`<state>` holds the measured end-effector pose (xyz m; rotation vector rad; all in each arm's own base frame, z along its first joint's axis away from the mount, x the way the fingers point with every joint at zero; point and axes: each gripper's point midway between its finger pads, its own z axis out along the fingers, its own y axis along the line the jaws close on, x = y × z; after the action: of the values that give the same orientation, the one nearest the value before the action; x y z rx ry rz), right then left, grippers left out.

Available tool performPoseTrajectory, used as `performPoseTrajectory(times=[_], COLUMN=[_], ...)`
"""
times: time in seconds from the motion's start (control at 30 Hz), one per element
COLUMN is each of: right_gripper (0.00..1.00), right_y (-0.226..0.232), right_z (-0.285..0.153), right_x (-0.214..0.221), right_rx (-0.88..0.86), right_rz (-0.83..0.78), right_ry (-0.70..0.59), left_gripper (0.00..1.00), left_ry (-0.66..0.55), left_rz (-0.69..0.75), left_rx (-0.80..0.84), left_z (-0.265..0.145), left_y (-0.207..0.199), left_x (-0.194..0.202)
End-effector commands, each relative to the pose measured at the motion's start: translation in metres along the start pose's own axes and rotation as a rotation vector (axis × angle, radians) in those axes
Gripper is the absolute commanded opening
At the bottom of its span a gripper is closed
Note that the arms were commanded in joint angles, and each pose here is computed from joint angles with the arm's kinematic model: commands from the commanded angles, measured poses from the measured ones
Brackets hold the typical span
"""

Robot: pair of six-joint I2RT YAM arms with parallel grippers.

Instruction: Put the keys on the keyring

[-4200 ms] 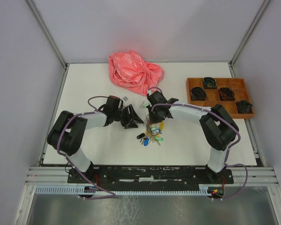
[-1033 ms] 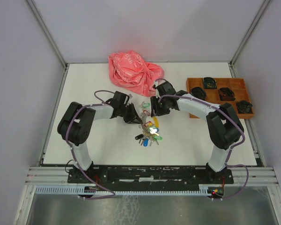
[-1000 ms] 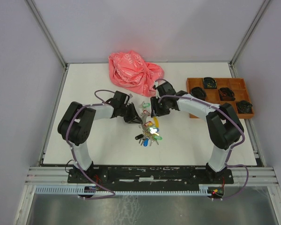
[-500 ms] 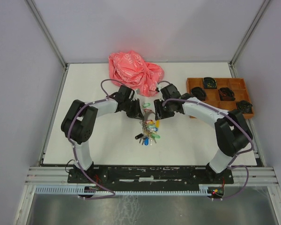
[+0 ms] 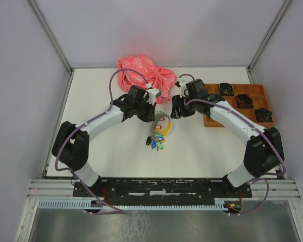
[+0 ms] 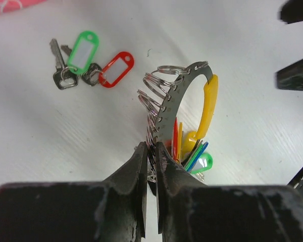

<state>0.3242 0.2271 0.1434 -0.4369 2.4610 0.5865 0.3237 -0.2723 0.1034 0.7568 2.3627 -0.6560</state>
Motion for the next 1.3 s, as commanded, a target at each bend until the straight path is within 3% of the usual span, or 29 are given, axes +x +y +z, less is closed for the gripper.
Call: performPoseTrajectory(times=[0.0,0.13,0.33,0.57,0.87,1.1,1.27], right_gripper=[0.61,0.67,0.68,0.61,0.53,0.35,0.22], right_y=[0.035,0.048,0.062,0.074,0.079,0.092,0.094], right_z=[-0.022,-0.027,-0.034,-0.031,-0.022,-0.014,-0.010], right_x=[-0.027,-0.028,-0.033,-0.020,-0.009,0.006,0.013], right_rx=[-0.168,-0.242,-0.324,-0.422,-0.481,-0.532,-0.508], right_rz=[-0.094,-0.134,-0.174,-0.190,-0.215,-0.275,-0.330], right_ry=[-0.080,-0.098,-0.127,-0.099,-0.078,-0.034,-0.055], left_gripper=[0.03,0.03,0.03,0.03,0.03,0.05,0.13], left_ry=[-0.139,-0.171,-0.205,-0.301,-0.327,-0.357,-0.381], left_rz=[0.291,0.407,0.529,0.603,0.606,0.563,0.513], left_rx=[0.008,0.056,0.073,0.117,0.165,0.185,0.151], left_z=[-0.035,-0.047,-0.059,-0.071,-0.076,-0.079,-0.084], left_y=[-0.021,-0.037,-0.046,-0.061,-0.071,-0.077,-0.073], left_x=[-0.044,-0.047,-0.050,-0.061,-0.051,-0.050,-0.051])
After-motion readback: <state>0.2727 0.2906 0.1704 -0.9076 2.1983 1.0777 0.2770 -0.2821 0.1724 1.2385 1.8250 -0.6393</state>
